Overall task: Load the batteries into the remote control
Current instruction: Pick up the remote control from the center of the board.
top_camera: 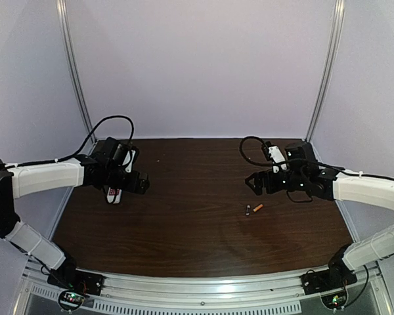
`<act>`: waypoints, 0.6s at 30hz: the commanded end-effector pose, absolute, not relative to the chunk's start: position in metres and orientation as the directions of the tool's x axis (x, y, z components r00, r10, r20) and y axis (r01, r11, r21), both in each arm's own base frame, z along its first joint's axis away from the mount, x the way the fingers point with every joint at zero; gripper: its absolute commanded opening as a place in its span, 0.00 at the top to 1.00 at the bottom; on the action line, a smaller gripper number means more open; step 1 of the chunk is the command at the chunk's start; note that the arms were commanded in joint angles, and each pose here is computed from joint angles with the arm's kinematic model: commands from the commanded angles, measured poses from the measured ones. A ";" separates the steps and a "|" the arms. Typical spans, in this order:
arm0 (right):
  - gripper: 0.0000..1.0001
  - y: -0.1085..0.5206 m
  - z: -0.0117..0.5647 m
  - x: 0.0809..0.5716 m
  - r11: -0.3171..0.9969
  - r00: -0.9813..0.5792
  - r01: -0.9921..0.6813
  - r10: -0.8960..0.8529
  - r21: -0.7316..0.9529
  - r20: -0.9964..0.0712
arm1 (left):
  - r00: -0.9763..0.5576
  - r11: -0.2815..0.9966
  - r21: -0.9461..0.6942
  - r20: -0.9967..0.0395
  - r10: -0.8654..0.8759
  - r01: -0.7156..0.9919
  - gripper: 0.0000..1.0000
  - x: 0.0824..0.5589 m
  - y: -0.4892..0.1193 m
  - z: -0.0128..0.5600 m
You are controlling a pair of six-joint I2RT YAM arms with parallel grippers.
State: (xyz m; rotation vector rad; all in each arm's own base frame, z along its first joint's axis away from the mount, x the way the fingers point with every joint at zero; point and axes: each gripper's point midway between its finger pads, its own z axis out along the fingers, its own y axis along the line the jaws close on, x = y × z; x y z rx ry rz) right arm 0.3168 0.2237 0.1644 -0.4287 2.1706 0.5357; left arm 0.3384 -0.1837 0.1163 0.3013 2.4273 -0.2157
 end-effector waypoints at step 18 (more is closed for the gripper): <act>0.00 0.222 0.194 0.305 0.801 -0.539 -0.535 -0.079 0.269 -0.838 | -0.839 0.988 0.121 -0.543 -0.014 -0.095 0.03 0.371 -0.078 0.097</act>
